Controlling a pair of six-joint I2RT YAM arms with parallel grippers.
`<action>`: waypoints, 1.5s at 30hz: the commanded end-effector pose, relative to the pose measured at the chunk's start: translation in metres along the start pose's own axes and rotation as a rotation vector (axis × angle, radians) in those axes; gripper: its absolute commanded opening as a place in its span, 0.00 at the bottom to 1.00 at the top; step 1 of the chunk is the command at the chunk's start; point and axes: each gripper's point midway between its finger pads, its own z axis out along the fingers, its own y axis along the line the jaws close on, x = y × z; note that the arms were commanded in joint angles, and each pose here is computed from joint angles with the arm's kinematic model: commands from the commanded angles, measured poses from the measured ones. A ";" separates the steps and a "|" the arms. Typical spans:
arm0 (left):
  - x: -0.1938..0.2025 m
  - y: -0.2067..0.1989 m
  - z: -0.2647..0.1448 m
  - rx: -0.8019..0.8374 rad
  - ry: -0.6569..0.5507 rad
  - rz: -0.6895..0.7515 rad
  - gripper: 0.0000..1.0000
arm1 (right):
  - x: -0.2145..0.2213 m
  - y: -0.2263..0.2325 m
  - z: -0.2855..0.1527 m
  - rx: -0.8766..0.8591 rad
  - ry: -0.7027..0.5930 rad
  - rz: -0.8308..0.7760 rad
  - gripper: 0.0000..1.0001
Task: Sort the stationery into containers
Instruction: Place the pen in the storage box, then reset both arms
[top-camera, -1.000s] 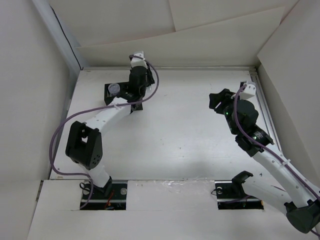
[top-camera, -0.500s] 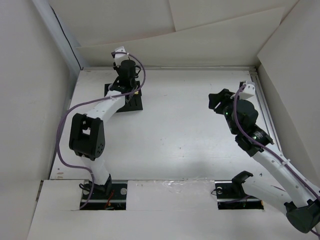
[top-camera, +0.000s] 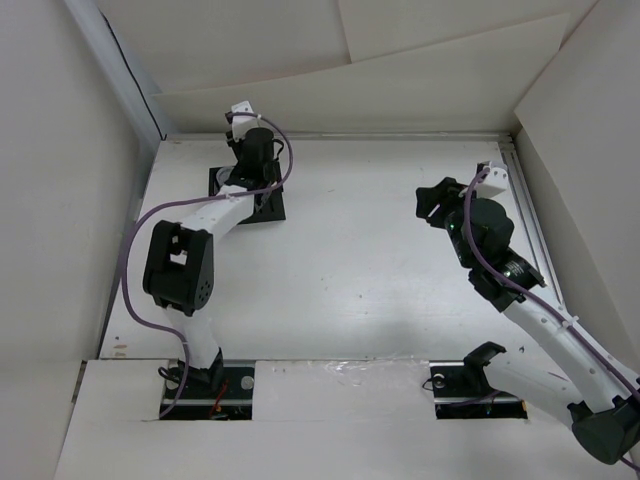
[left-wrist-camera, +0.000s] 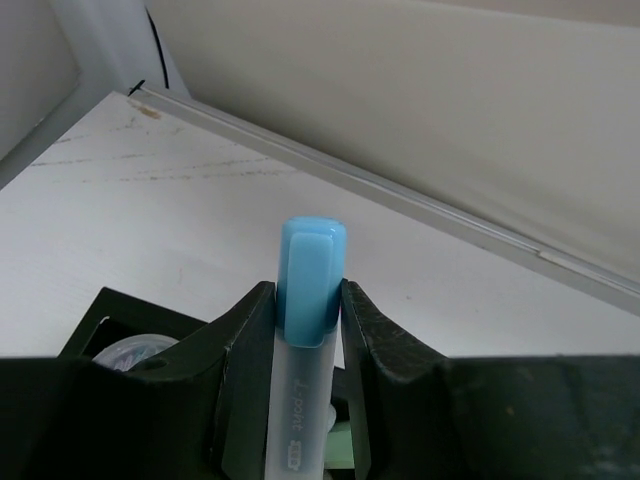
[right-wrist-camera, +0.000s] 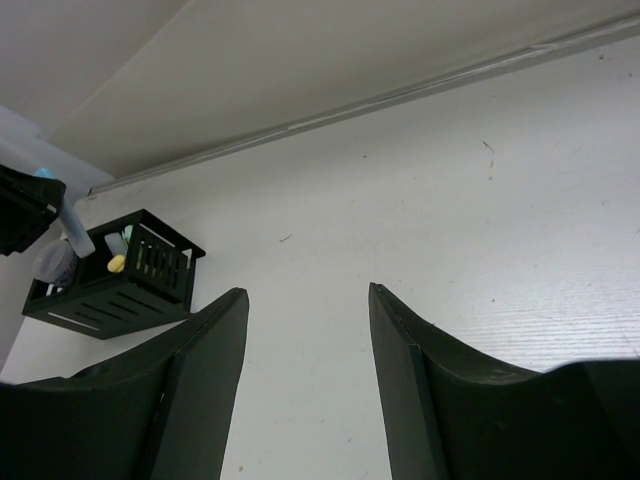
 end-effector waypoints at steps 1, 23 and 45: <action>-0.006 0.006 0.001 -0.027 -0.055 -0.012 0.25 | -0.015 0.008 0.000 -0.027 -0.046 0.025 0.58; -0.010 0.004 -0.031 -0.008 -0.053 -0.081 0.55 | -0.015 0.008 0.000 -0.027 -0.046 0.025 0.58; -0.066 0.071 -0.185 0.237 0.038 -0.403 0.99 | 0.009 0.029 0.018 -0.100 0.055 -0.015 1.00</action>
